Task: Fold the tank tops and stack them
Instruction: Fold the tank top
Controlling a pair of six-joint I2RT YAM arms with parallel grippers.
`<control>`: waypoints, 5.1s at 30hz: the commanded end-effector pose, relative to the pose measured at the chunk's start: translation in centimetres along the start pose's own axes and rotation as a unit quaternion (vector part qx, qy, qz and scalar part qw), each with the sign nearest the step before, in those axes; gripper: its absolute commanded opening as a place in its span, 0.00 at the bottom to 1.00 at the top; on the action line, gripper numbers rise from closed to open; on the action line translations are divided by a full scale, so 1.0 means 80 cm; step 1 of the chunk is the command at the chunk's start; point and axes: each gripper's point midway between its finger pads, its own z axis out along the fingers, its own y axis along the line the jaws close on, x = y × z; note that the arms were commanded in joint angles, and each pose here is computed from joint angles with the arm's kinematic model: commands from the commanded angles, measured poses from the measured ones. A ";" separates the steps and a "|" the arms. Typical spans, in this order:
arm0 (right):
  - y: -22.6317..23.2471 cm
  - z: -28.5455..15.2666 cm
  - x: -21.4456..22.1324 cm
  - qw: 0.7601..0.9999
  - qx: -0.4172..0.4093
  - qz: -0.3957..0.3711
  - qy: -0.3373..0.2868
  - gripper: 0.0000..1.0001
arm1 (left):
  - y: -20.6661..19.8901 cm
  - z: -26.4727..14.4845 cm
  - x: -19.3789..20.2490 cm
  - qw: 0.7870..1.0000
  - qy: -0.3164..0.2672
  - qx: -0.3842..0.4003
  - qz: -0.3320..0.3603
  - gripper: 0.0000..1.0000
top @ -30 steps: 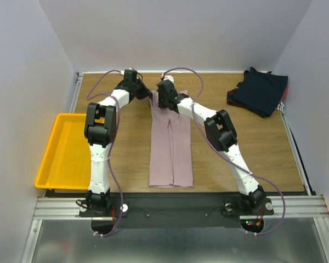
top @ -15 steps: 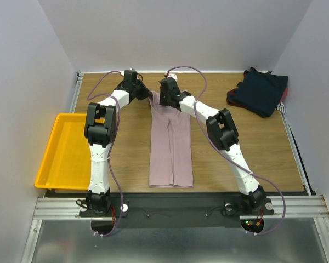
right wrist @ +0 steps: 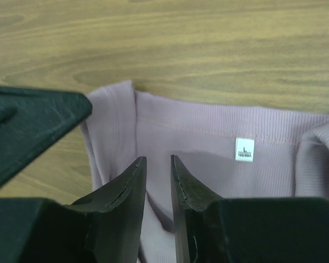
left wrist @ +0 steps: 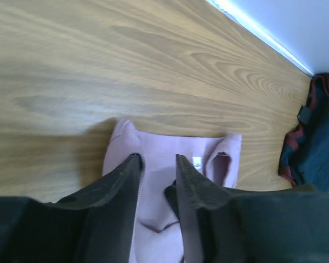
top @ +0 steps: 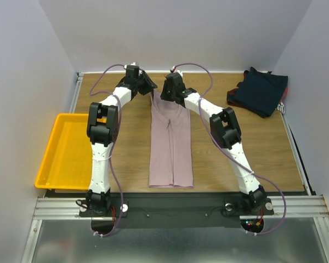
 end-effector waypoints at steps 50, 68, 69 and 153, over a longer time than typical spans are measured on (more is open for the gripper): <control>-0.100 -0.471 0.331 0.943 -0.069 0.110 0.308 0.59 | 0.083 -0.411 0.374 0.978 0.154 -0.138 0.010 0.73; -0.108 -0.478 0.389 0.924 -0.045 0.160 0.345 0.54 | 0.122 -0.431 0.451 0.957 0.247 -0.151 -0.010 0.73; -0.109 -0.478 0.393 0.923 -0.042 0.158 0.349 0.53 | 0.124 -0.430 0.450 0.958 0.243 -0.153 -0.011 0.71; -0.045 -0.422 0.207 0.993 0.035 0.012 0.113 0.01 | 0.033 -0.391 0.325 0.990 0.082 -0.103 0.049 0.00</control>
